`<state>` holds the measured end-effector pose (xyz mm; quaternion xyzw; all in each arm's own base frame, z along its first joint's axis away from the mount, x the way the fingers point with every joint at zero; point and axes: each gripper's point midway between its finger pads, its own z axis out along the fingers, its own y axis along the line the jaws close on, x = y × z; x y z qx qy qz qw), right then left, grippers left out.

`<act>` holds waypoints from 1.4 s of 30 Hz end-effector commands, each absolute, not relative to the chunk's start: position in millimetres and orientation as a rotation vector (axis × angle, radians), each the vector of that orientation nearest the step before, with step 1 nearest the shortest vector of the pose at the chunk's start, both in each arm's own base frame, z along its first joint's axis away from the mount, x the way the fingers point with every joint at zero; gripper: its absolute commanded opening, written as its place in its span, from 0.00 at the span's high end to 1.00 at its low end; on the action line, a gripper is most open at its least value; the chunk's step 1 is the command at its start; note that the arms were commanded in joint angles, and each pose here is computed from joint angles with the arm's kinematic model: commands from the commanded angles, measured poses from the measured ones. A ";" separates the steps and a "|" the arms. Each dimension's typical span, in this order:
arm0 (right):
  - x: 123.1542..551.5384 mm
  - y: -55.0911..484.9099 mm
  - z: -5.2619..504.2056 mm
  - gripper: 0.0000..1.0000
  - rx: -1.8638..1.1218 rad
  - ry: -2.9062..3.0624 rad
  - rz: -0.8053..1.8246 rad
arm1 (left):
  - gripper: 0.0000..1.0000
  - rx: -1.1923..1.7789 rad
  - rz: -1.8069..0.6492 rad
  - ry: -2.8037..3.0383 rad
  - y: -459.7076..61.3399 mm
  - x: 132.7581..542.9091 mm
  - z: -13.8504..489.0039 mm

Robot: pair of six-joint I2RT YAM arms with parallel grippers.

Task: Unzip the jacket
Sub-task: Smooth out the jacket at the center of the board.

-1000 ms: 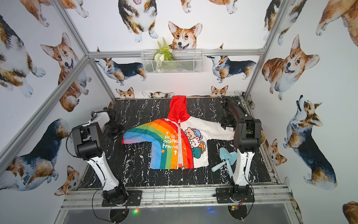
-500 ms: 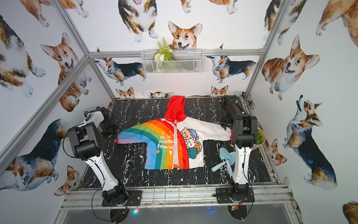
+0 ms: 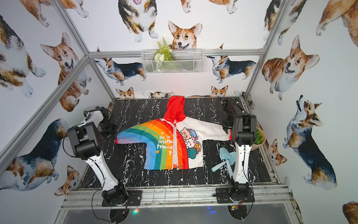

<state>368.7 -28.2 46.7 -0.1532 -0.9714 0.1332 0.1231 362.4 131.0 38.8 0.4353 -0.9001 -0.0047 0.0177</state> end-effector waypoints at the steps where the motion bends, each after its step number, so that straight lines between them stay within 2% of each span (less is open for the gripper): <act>1: 369.8 -26.4 40.2 0.51 -0.440 -2.817 0.346 | 1.00 1.332 -0.045 -2.790 132.7 357.8 42.5; 7: 374.8 -33.3 34.8 0.73 -0.463 -2.808 0.344 | 1.00 1.324 -0.049 -2.787 132.8 356.0 44.1; 11: 377.3 -47.7 37.8 0.97 -0.506 -2.801 0.376 | 1.00 1.326 -0.049 -2.787 133.0 356.2 45.3; 12: 377.7 -50.7 39.0 1.00 -0.513 -2.800 0.385 | 1.00 1.325 -0.049 -2.787 132.9 356.3 45.4; 21: 376.1 -67.4 44.1 1.00 -0.536 -2.775 0.453 | 1.00 1.342 -0.048 -2.774 132.4 355.3 44.9; 22: 376.4 -66.9 45.0 0.99 -0.539 -2.777 0.449 | 0.98 1.342 -0.047 -2.777 132.5 356.1 46.1; 26: 387.5 -64.4 60.4 0.64 -0.581 -2.828 0.419 | 0.39 1.365 -0.060 -2.818 137.8 364.2 63.0; 28: 396.0 -62.1 72.4 0.50 -0.609 -2.869 0.398 | 0.21 1.386 -0.078 -2.837 141.3 368.1 74.3; 31: 408.5 -57.6 92.4 0.38 -0.641 -2.936 0.382 | 0.03 1.426 -0.134 -2.862 150.0 371.6 94.5; 32: 412.0 -55.5 100.0 0.34 -0.650 -2.958 0.377 | 0.00 1.435 -0.166 -2.869 153.1 371.4 102.2; 37: 432.5 -23.7 128.3 0.23 -0.639 -3.096 0.236 | 0.00 1.468 -0.205 -2.982 156.8 385.6 147.0; 42: 454.9 56.2 138.6 0.26 -0.535 -3.190 -0.189 | 0.03 1.059 -0.178 -3.247 86.4 444.7 179.9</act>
